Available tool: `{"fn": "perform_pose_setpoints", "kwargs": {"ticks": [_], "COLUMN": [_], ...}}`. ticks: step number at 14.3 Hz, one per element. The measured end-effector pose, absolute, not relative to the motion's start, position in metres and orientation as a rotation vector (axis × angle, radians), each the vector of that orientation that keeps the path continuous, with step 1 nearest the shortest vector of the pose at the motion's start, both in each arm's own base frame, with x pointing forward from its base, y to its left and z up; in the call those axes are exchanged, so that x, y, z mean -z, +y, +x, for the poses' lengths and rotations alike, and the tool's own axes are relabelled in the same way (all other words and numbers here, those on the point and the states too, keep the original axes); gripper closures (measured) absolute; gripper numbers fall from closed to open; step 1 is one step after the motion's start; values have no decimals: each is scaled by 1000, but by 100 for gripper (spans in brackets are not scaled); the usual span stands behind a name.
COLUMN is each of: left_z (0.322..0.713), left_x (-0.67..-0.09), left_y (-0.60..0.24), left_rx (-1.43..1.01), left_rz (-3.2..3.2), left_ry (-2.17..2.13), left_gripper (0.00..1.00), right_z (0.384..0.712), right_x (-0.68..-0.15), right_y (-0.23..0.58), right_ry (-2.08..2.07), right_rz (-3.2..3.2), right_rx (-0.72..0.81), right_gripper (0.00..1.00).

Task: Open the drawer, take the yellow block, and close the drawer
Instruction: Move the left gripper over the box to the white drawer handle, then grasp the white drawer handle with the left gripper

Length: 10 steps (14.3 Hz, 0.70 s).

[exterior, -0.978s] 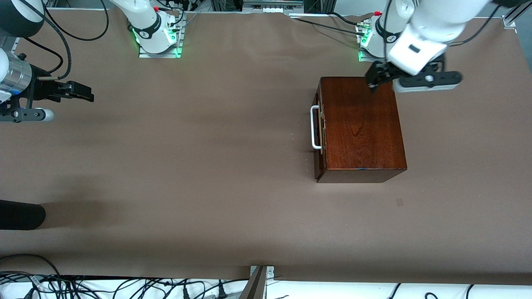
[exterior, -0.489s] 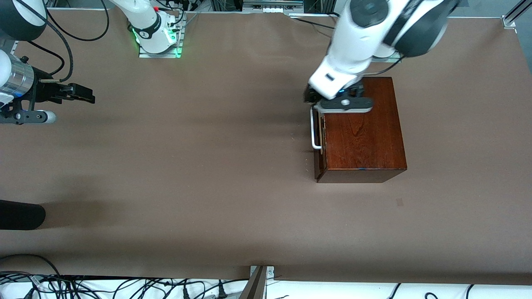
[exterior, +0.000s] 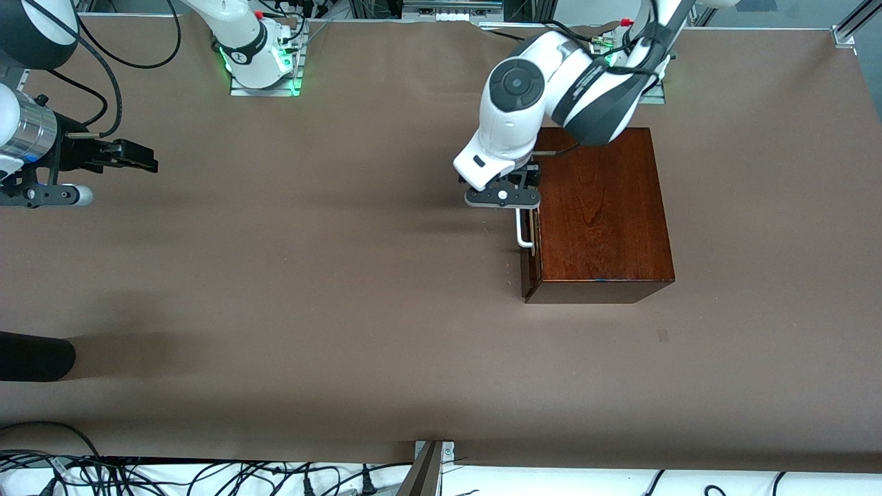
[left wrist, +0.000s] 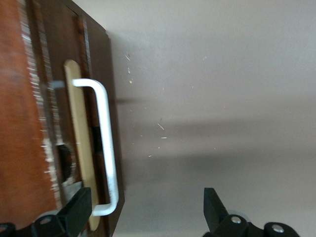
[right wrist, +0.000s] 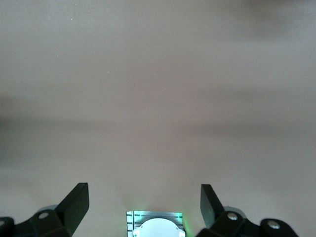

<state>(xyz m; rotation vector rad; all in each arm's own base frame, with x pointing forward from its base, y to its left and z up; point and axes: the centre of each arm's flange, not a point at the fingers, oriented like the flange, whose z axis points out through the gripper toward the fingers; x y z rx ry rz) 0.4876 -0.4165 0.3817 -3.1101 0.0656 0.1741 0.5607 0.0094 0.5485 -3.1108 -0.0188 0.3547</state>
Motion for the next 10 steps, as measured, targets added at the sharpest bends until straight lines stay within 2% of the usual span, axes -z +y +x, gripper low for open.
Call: {"fn": "perform_pose_setpoints", "kwargs": {"ticks": [5,10], "left_z": [472,477], "left_x": [-334,-325], "left_y": [-424,-415], "left_rx": [-173,-152], "left_rz": [-3052,-3020], "left_ry": [149,153], "left_gripper": [0,0], "right_z": [561,561], "right_x": [-548,-547], "right_y": [8,8], "right_ry": [-15,-15], "right_rz": [-3111,-3111], "right_rx": [-357,-359], "right_gripper": [0,0]}}
